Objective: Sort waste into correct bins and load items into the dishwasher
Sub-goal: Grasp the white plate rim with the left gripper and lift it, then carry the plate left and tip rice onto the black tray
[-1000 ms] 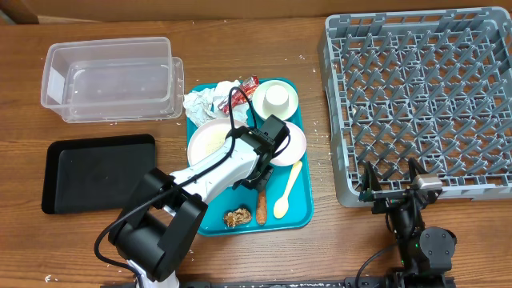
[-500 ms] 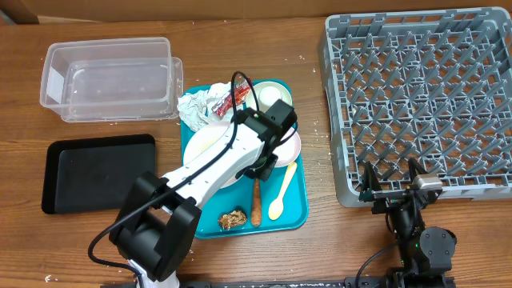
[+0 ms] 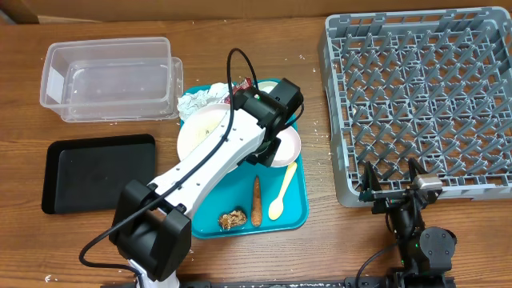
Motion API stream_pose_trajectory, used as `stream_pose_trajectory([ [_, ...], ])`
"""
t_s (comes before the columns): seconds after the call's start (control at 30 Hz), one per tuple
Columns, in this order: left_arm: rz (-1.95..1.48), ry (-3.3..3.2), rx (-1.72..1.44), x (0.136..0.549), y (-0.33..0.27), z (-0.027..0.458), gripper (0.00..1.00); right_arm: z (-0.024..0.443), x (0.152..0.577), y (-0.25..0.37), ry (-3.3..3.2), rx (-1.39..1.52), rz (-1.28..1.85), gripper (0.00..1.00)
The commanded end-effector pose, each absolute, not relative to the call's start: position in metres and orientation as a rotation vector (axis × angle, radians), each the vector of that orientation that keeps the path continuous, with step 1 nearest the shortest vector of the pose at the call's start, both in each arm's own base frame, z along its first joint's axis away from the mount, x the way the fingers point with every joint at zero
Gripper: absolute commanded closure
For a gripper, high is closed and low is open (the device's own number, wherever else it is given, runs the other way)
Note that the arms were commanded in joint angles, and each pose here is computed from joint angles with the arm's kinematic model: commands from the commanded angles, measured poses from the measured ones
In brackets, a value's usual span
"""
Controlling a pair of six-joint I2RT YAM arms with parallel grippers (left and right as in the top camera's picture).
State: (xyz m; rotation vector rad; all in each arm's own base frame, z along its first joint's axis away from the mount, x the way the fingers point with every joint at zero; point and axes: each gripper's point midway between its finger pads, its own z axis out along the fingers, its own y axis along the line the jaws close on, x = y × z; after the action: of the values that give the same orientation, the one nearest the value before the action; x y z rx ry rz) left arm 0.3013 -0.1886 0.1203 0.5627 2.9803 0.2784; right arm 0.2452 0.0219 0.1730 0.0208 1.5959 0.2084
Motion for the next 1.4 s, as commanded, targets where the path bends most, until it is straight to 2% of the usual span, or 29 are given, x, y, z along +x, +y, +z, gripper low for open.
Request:
stream_pose_trajectory([
  [0.0, 0.343, 2.935, 0.356, 0.32, -0.176, 0.143, 0.96, 0.171, 0.246, 0.021, 1.593, 0.022, 0.201, 0.0],
  [0.17, 0.352, 2.947, 0.205, 0.327, -0.153, 0.157, 0.96, 0.171, 0.246, 0.021, 1.593, 0.022, 0.201, 0.0],
  [0.37, 0.363, 2.965, -0.128, 0.332, -0.1, 0.171, 0.96, 0.171, 0.246, 0.021, 1.593, 0.022, 0.201, 0.0],
  [0.57, 0.207, 2.953, -0.385, 0.34, -0.054, 0.185, 0.96, 0.171, 0.246, 0.021, 1.593, 0.022, 0.201, 0.0],
  [0.93, -0.245, 2.975, -0.52, 0.354, -0.012, 0.178, 0.96, 0.171, 0.246, 0.021, 1.593, 0.022, 0.201, 0.0],
  [1.13, -0.288, 2.91, -0.661, 0.358, 0.032, 0.179, 0.96, 0.171, 0.246, 0.021, 1.593, 0.022, 0.201, 0.0],
  [1.37, -0.576, 2.827, -0.742, 0.36, 0.05, 0.175, 0.96, 0.171, 0.246, 0.021, 1.593, 0.022, 0.201, 0.0],
])
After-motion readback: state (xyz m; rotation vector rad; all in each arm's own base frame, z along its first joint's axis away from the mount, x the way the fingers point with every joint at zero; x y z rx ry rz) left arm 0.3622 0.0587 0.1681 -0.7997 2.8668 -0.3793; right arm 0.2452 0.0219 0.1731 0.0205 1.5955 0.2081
